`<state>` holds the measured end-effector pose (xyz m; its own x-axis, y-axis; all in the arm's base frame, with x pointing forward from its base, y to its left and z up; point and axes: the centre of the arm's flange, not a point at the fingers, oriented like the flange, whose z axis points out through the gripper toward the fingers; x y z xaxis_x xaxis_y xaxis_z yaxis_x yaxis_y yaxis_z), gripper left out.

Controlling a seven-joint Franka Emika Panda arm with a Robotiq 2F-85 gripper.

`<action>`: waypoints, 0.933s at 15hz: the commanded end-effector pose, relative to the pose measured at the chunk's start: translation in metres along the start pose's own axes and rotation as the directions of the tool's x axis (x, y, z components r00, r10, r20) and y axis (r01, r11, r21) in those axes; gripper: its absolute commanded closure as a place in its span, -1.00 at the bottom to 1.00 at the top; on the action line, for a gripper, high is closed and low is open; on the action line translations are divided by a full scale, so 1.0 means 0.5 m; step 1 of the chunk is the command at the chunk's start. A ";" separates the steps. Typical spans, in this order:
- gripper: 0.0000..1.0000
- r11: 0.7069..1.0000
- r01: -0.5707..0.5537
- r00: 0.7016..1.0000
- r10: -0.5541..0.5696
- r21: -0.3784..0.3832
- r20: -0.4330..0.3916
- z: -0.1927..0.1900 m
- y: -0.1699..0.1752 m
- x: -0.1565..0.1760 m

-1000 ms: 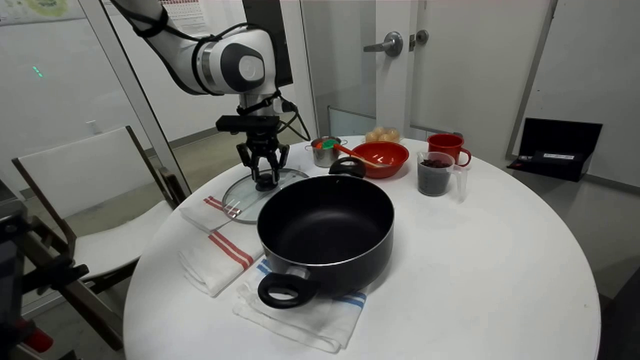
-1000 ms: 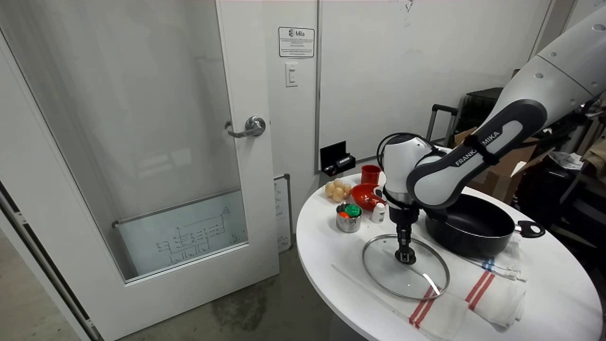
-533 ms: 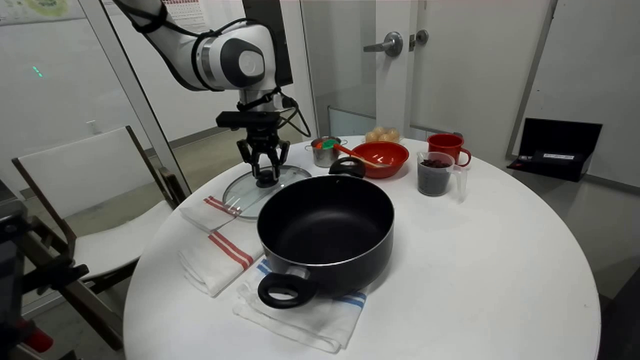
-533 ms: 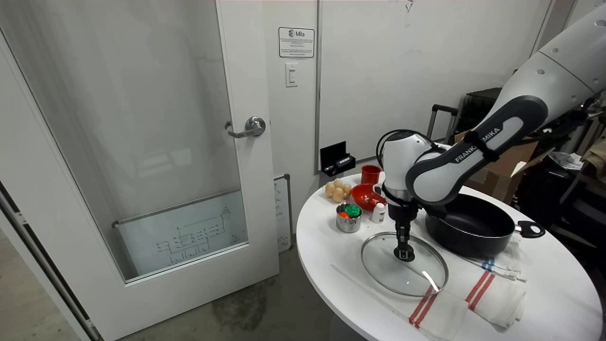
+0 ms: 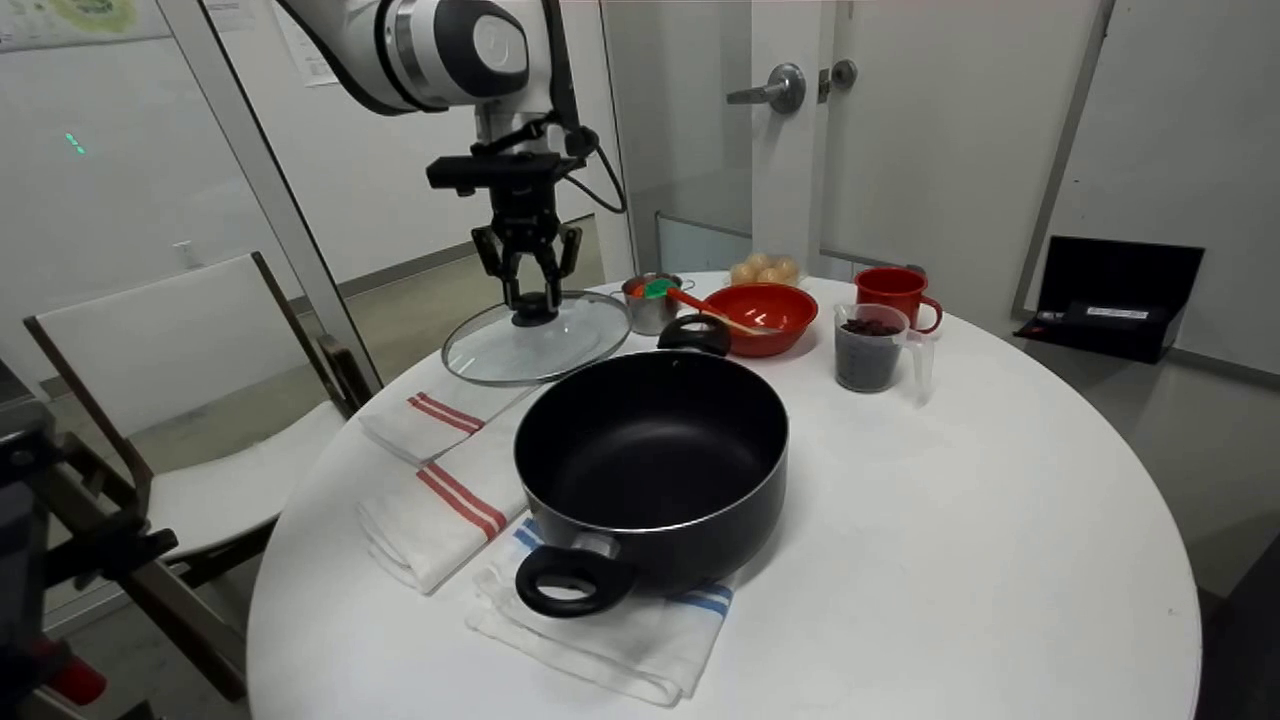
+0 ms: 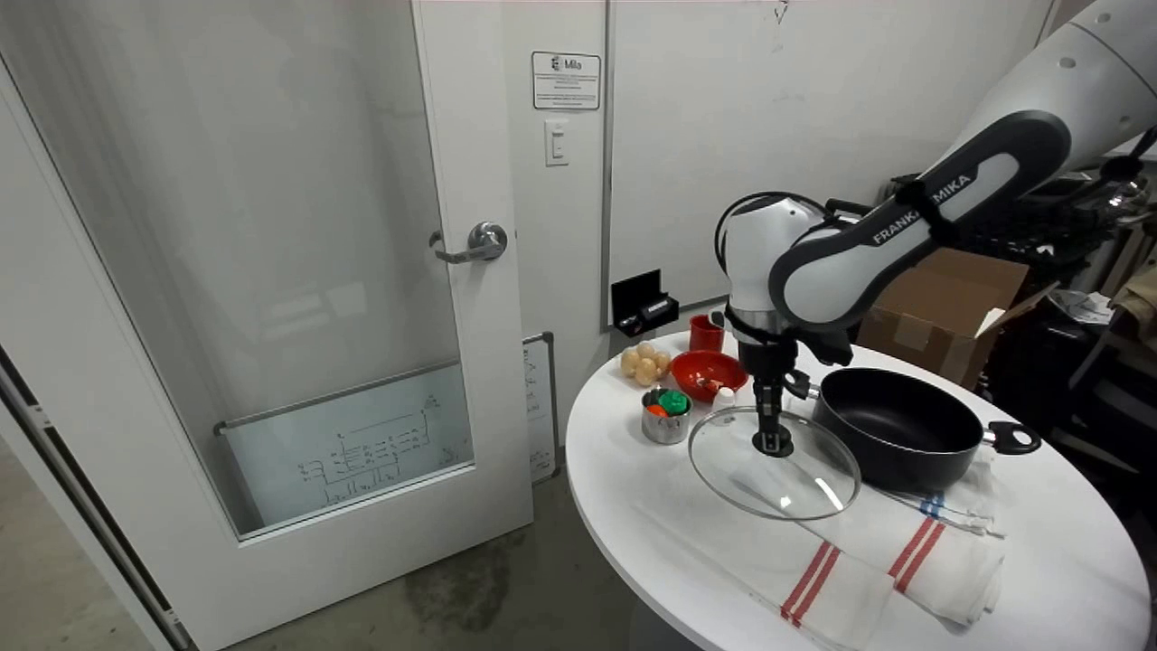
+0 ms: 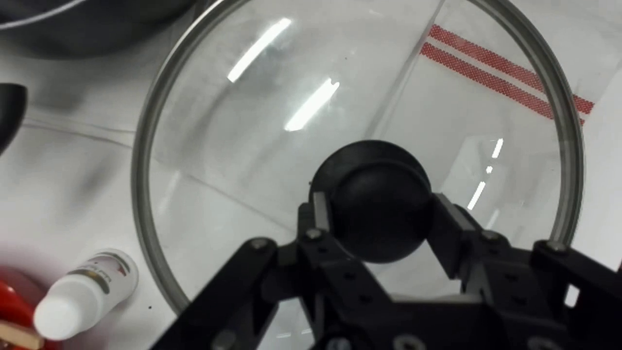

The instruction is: Put the lid on the pot

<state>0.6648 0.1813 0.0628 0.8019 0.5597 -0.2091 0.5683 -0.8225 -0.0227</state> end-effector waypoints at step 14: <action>0.50 0.965 -0.262 0.964 0.262 -0.006 -0.040 -0.206 0.163 -0.202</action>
<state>0.6756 0.0908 0.1583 0.8988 0.3915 -0.1970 0.4075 -0.9121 0.0463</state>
